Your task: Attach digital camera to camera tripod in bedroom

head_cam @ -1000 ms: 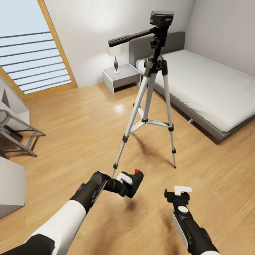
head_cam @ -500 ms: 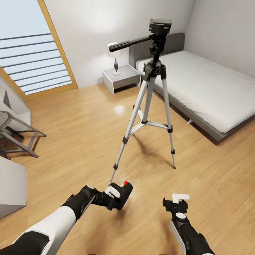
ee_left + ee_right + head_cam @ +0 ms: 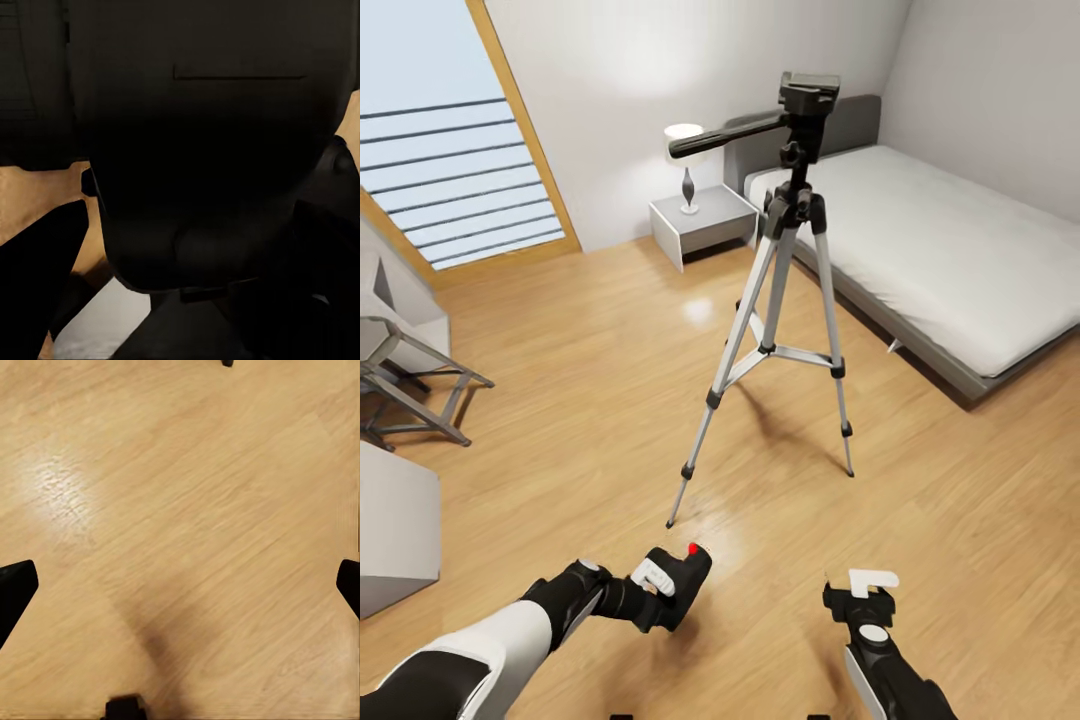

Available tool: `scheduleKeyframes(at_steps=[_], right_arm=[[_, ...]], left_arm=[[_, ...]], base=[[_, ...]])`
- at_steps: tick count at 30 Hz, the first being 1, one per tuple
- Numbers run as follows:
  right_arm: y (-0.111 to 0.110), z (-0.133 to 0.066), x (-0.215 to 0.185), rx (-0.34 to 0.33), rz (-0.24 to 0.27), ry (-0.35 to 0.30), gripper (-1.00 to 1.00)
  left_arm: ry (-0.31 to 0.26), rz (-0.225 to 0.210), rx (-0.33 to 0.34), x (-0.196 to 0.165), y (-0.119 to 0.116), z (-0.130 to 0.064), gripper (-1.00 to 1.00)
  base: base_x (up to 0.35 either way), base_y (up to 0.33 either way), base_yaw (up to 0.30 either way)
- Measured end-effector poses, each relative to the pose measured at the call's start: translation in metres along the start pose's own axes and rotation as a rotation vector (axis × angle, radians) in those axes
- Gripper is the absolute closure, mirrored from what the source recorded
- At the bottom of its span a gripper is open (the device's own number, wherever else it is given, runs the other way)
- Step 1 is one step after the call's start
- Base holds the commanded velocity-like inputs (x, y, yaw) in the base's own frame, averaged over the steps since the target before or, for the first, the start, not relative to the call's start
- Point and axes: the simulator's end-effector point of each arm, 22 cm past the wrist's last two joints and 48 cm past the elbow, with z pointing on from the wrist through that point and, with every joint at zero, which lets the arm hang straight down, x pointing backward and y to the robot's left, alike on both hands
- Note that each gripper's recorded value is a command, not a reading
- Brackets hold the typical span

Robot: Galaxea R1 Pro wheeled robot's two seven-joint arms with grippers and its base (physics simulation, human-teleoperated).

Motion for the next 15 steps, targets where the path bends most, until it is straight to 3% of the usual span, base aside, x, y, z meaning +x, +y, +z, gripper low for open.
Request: scheduleKeyframes(at_steps=[8,12,15], right_arm=[[-0.004,-0.009,0.007,0.002,-0.005,0.019,-1.00],[-0.005,-0.013,0.025,0.000,-0.015,0.050,-1.00],[-0.006,-0.017,0.030,0.000,-0.016,0.051,-1.00]], left_arm=[[-0.009,-0.067,-0.037,0.036,0.027,-0.023,1.00],[-0.064,-0.137,-0.077,0.044,0.052,-0.045,1.00],[-0.080,-0.156,-0.095,0.047,0.062,-0.055,1.00]], base=[[0.000,0.000,0.000],[0.000,0.000,0.000],[0.000,0.000,0.000]])
